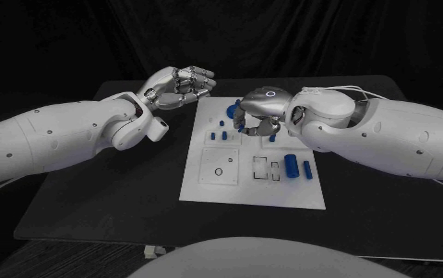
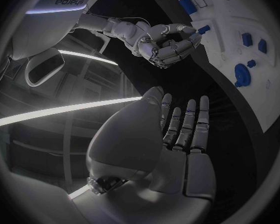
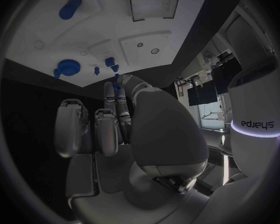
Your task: Assemble the parts on the task board
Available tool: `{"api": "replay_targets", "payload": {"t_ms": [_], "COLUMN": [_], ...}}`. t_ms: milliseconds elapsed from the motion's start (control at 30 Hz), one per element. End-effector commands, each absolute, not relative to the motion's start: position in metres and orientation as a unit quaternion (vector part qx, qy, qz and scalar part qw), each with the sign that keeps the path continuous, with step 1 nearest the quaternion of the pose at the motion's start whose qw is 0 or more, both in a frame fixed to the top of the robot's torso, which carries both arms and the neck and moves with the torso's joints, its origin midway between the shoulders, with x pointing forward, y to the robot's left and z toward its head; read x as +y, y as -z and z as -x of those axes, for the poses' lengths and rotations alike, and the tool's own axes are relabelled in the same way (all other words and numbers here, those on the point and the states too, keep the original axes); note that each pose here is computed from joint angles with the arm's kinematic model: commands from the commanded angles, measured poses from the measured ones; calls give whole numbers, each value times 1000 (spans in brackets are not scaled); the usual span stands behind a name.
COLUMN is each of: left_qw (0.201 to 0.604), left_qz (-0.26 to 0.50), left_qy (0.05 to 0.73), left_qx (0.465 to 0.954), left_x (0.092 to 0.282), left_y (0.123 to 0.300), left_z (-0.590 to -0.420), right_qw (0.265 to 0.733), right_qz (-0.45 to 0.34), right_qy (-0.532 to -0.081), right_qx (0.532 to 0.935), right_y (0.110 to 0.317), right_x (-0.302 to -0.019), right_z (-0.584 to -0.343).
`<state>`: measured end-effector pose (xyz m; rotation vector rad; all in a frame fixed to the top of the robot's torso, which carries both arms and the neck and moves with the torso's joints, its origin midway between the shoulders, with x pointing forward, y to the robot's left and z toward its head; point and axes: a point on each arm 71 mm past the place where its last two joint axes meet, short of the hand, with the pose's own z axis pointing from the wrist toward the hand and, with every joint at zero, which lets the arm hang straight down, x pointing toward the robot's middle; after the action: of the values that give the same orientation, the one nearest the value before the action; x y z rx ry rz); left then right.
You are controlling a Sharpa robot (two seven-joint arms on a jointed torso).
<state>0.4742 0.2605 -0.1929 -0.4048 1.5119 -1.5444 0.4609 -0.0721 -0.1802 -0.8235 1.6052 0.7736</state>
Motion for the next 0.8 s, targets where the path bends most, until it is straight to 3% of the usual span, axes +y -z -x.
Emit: {"api": "replay_targets", "payload": {"t_ms": [33,400,800], "left_qw": [460,480,478], "left_qz": [164,163,162], "left_qy": [632,627,628], "left_qx": [602,591,592], "left_x": [262,267,267], "left_y": [191,189,190], "left_z": [-474,-474,-475], "right_qw": [528,493,484], "right_qz": [357,366,366], "right_qy": [-308,-310,-316], "right_qx": [706,726,730], "right_y": [188,208,217], "right_x": [-67,-50,-48], "right_z": [-459,-448,-442]}}
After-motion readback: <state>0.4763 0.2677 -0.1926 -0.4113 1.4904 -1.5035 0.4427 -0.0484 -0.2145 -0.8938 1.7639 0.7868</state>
